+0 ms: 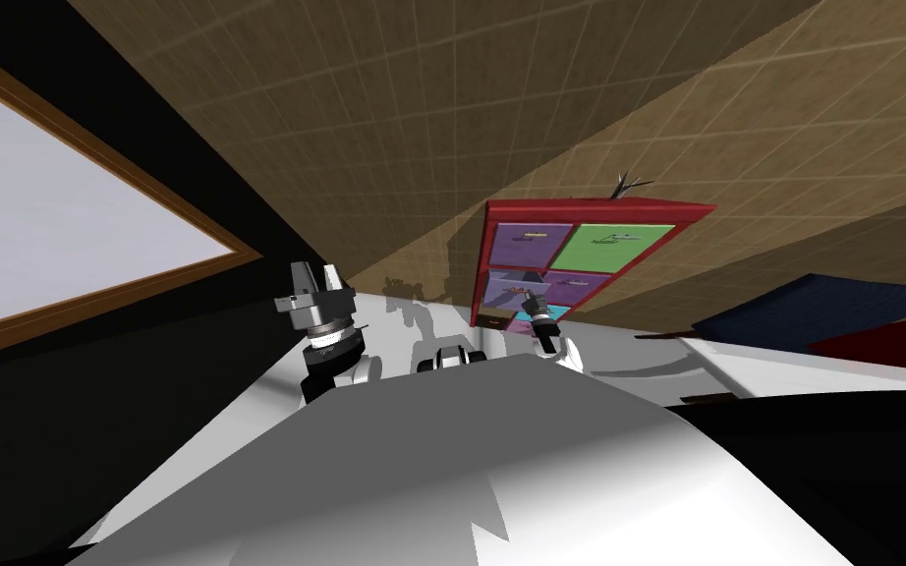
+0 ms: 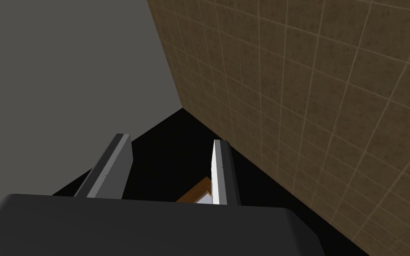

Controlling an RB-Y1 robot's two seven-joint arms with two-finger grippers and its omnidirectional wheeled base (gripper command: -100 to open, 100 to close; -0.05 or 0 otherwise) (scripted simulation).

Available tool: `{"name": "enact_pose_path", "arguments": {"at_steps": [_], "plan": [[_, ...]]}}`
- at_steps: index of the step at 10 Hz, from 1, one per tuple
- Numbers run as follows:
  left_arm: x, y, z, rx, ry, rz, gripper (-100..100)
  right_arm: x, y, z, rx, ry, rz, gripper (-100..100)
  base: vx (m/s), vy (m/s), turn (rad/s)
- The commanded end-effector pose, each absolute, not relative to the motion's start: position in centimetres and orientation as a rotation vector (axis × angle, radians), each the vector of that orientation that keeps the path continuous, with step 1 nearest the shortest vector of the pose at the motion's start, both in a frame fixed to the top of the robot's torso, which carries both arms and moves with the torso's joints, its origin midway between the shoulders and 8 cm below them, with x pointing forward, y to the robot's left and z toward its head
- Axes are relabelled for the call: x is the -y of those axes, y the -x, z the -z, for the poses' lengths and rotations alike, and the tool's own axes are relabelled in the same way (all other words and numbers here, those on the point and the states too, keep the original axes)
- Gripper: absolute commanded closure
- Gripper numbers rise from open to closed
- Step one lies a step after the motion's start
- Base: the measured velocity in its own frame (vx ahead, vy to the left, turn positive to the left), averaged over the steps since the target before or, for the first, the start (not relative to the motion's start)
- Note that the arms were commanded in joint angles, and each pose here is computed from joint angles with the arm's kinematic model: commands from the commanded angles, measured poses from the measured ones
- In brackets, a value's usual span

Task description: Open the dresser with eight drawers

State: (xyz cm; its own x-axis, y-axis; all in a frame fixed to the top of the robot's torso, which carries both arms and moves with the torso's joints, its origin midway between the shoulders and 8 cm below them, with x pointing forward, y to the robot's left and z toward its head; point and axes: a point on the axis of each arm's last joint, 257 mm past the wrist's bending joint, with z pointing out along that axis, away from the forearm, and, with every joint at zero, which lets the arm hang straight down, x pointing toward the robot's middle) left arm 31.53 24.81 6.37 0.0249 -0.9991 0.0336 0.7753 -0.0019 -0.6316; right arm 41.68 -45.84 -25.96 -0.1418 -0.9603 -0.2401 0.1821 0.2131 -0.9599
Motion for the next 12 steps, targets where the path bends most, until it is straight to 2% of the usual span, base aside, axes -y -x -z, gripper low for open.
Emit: {"name": "enact_pose_path", "arguments": {"at_steps": [1,2,11,12], "plan": [[-24.8,-31.5,-6.4,-0.502,0.566,1.491,0,45.7,-41.5,25.9,-1.297,0.841,1.219,100,-0.178,0.074,-0.023],[-24.8,-31.5,-6.4,-0.502,0.566,1.491,0,47.0,-42.3,24.8,-1.300,0.839,1.225,-100,-0.116,0.066,0.027],[-24.8,-31.5,-6.4,-0.502,0.566,1.491,0,50.7,-44.4,21.0,-1.318,0.832,1.239,-100,-0.034,0.040,0.025],[-24.8,-31.5,-6.4,-0.502,0.566,1.491,0,50.8,-44.3,21.1,-1.325,0.829,1.238,0,0.000,0.000,0.000]]}}
